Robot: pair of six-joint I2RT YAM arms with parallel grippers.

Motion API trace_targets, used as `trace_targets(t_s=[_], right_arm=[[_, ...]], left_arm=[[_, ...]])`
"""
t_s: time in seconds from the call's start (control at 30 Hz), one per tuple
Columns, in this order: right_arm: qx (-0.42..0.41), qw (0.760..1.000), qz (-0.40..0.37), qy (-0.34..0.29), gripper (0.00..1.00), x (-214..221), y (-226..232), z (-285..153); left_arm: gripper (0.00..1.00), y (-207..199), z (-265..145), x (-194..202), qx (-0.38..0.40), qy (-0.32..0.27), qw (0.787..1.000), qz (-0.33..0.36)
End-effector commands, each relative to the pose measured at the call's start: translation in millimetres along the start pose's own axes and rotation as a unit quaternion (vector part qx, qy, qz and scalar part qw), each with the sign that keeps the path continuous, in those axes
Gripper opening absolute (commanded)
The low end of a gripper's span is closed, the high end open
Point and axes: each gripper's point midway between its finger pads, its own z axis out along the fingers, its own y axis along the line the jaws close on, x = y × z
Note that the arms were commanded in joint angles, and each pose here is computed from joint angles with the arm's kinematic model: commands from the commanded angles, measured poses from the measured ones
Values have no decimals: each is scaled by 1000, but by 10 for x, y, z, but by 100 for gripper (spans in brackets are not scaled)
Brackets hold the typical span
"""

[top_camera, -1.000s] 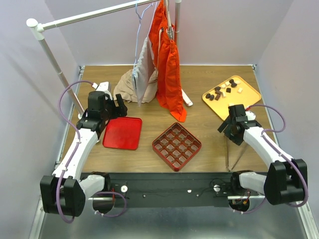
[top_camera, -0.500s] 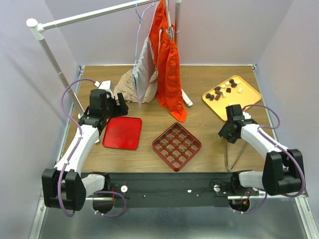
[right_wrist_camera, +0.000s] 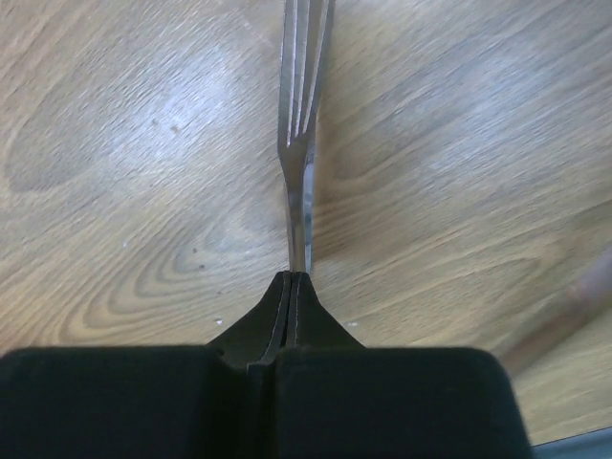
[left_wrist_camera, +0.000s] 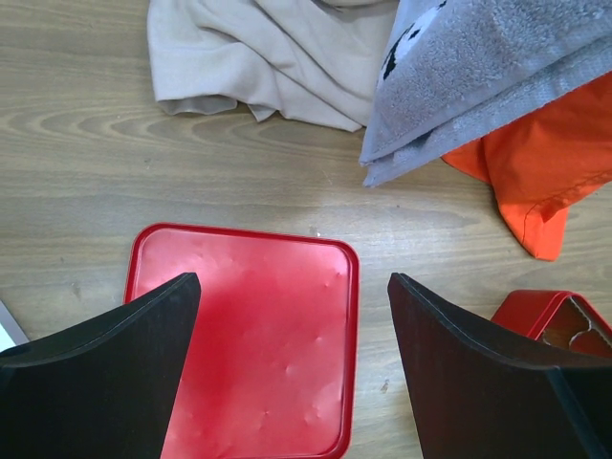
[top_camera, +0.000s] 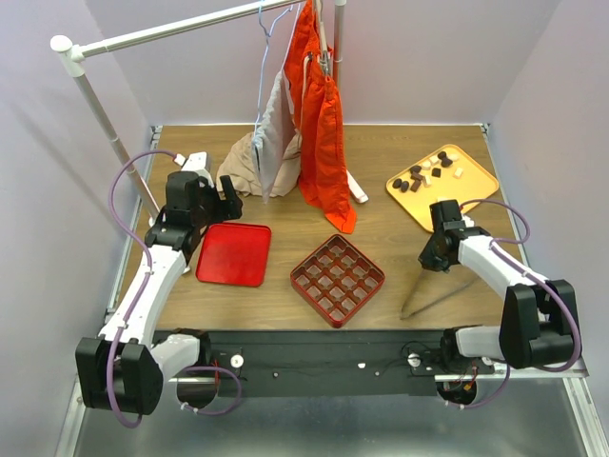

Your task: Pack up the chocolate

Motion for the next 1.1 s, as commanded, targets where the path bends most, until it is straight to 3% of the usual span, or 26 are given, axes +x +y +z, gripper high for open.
trace_targets(t_s=[0.0, 0.37, 0.7, 0.93, 1.0, 1.07], right_arm=[[-30, 999, -13, -3, 1, -39, 100, -59], [-76, 989, -90, -91, 1, -572, 547, -678], [-40, 955, -291, -37, 1, -587, 901, -268], [-32, 951, -309, -4, 1, -457, 882, -90], [-21, 953, -301, -2, 32, -441, 849, -48], [2, 956, -292, -7, 71, -450, 767, -17]], left_arm=[[89, -23, -100, -148, -5, -16, 1000, 0], [89, -64, -52, -205, 1, -17, 1000, -6], [89, -58, 3, -188, 0, -11, 1000, -12], [89, -45, 29, -161, -3, -5, 1000, -12], [89, -37, 38, -144, -4, -3, 1000, -13], [89, -36, 51, -139, -4, -1, 1000, -12]])
